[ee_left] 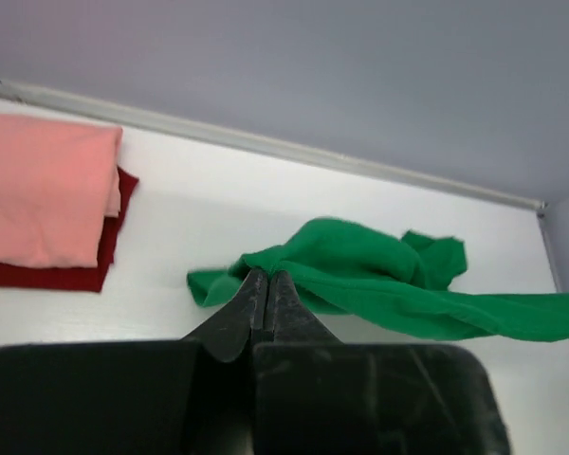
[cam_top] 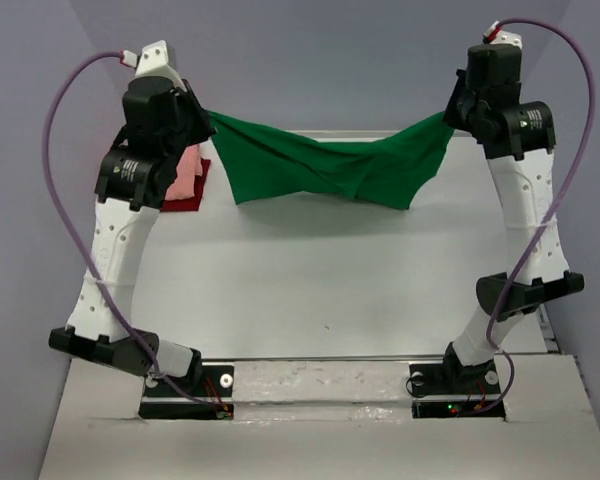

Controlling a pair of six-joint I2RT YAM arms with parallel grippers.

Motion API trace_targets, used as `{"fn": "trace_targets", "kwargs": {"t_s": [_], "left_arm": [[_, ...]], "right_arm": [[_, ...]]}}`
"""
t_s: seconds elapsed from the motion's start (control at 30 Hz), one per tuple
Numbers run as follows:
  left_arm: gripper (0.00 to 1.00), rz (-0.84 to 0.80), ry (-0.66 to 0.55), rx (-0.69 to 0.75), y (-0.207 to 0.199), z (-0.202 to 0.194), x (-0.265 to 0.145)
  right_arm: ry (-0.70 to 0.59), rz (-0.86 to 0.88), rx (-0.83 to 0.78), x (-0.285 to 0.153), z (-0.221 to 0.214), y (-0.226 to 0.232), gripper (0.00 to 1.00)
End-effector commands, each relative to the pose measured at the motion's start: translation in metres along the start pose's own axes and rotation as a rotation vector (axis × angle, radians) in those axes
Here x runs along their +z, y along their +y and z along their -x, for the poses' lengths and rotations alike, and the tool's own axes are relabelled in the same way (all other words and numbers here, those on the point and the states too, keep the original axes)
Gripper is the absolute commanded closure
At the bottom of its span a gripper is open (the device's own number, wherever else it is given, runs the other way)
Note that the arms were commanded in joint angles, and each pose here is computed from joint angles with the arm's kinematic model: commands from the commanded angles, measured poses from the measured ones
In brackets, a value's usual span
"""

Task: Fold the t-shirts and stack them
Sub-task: Flatten out the tshirt

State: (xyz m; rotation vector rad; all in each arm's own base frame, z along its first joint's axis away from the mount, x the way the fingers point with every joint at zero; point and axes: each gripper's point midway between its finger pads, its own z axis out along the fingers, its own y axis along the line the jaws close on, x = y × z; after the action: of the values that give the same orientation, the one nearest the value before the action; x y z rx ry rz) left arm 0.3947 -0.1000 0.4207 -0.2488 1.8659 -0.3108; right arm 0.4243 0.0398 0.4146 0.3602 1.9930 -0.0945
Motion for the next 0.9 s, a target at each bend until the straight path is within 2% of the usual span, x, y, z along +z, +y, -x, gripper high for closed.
{"fn": "trace_targets", "kwargs": {"t_s": [0.0,0.17,0.33,0.4,0.53,0.7,0.77,0.87], "left_arm": [[1.00,0.046,-0.096,0.039,0.012,0.037,-0.055],[1.00,0.085,-0.262,0.000,0.027,0.075,-0.120],[1.00,0.016,-0.404,-0.088,0.026,0.098,-0.180],[1.00,0.016,-0.433,-0.092,0.025,0.108,-0.182],[1.00,-0.006,-0.352,-0.058,0.007,0.102,-0.146],[1.00,0.014,-0.296,-0.026,-0.002,0.097,-0.106],[1.00,0.044,-0.298,-0.024,-0.001,0.099,-0.095],[1.00,0.004,-0.338,-0.063,-0.008,0.108,-0.108]], "right_arm": [[-0.129,0.044,-0.015,-0.049,0.038,-0.019,1.00],[-0.242,0.064,0.026,-0.101,0.061,-0.039,1.00],[-0.383,0.089,0.098,-0.168,0.083,-0.066,1.00],[-0.428,0.074,0.109,-0.179,0.092,-0.074,1.00],[-0.418,0.098,0.088,-0.168,0.095,-0.063,1.00],[-0.360,0.071,0.051,-0.121,0.095,-0.042,1.00],[-0.386,0.050,0.059,-0.120,0.103,-0.044,1.00],[-0.416,0.009,0.062,-0.127,0.108,-0.055,1.00]]}}
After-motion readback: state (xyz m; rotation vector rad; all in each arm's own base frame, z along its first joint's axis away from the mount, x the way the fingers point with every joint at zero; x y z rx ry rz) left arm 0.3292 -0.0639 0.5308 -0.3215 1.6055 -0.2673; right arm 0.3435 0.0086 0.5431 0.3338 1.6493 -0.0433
